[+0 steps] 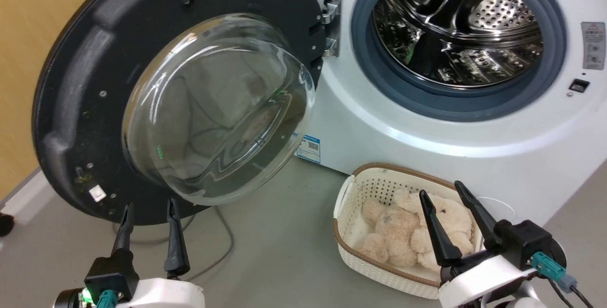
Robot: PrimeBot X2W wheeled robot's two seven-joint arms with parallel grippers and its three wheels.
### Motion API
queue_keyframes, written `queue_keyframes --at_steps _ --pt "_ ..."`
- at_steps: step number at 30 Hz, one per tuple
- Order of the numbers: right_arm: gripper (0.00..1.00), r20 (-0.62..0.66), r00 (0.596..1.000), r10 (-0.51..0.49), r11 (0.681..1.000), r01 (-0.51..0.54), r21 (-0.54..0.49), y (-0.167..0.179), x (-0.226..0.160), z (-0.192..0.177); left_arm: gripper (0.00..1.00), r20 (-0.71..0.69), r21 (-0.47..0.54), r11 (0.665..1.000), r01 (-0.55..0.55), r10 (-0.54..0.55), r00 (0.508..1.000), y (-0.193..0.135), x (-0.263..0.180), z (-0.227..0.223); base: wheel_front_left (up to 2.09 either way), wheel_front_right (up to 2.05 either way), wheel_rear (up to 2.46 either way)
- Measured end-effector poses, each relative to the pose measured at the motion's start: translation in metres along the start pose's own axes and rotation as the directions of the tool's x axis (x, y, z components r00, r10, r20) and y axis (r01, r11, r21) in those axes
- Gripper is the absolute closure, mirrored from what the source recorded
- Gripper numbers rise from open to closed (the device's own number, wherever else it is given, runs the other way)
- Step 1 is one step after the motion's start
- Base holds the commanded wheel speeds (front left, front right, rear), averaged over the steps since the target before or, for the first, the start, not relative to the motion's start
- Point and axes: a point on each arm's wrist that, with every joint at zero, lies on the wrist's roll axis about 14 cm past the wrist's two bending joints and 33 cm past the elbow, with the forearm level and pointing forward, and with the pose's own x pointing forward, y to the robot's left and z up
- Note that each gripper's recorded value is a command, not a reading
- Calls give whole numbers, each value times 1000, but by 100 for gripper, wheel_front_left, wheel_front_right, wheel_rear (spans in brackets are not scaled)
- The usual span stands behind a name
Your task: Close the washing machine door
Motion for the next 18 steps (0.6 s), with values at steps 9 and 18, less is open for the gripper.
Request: queue_keyframes --at_steps 9,18 --pt "0 11 999 53 998 -53 18 14 11 -1 0 9 2 999 -50 50 999 14 -8 2 0 0 0" --pt "0 22 994 107 993 -108 36 30 20 -3 0 22 0 994 -111 111 994 31 -16 4 0 0 0"
